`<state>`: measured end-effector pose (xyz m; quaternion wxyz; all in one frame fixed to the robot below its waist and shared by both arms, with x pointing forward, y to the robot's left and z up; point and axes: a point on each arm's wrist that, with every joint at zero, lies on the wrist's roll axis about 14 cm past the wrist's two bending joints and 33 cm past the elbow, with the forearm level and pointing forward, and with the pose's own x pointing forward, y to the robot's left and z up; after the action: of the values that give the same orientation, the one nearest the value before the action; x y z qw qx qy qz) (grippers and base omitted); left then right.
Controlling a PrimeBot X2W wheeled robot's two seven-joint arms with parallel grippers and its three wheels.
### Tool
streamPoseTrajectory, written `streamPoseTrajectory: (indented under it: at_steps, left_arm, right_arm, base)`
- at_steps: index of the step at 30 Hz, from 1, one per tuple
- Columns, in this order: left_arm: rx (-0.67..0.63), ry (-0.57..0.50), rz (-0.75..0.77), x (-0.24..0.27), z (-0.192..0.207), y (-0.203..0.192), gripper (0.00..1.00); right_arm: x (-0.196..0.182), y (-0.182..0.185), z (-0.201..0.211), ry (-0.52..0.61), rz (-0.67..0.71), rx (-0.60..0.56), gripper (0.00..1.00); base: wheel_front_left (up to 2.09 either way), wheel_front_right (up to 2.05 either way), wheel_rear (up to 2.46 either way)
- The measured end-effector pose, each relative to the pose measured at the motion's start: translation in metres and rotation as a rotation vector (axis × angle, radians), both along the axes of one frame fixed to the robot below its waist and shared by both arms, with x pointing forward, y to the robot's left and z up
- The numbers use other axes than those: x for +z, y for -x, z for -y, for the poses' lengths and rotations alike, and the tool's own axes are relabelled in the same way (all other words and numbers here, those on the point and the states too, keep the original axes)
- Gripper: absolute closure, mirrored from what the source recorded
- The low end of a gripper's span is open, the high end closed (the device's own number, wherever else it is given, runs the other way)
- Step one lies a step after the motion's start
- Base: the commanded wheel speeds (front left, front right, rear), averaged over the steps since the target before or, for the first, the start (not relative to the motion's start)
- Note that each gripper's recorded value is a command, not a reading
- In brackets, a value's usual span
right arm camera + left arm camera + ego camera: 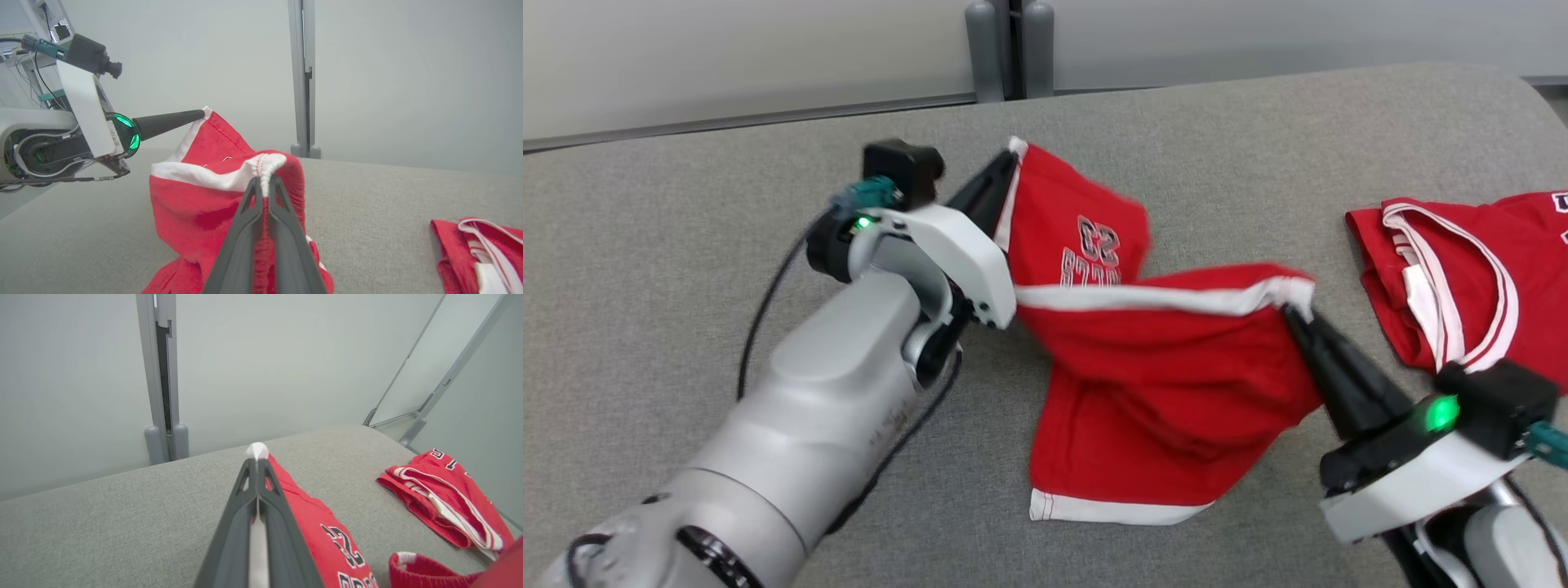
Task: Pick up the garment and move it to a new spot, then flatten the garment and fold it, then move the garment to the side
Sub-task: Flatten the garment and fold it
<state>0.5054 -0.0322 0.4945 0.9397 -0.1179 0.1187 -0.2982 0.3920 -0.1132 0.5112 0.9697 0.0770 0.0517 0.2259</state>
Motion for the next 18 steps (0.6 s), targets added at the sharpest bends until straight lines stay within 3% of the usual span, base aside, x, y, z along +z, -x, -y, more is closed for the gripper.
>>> streamPoseTrajectory:
  at_steps: [6, 12, 18]
  left_arm:
    - [0.175, 0.154, 0.228, 0.102, -0.048, -0.031, 1.00]
    - [0.262, 0.256, 0.441, 0.175, -0.091, -0.011, 1.00]
    - [0.295, 0.257, 0.644, 0.241, -0.120, 0.018, 1.00]
  right_arm:
    - [0.063, -0.018, 0.021, 0.004, 0.234, -0.080, 1.00]
    - [0.131, -0.025, 0.028, 0.028, 0.455, -0.095, 1.00]
    - [0.192, -0.026, 0.026, 0.048, 0.631, -0.081, 1.00]
  base:
    - [0.00, 0.00, 0.00]
    - [0.00, 0.00, 0.00]
    - [0.00, 0.00, 0.00]
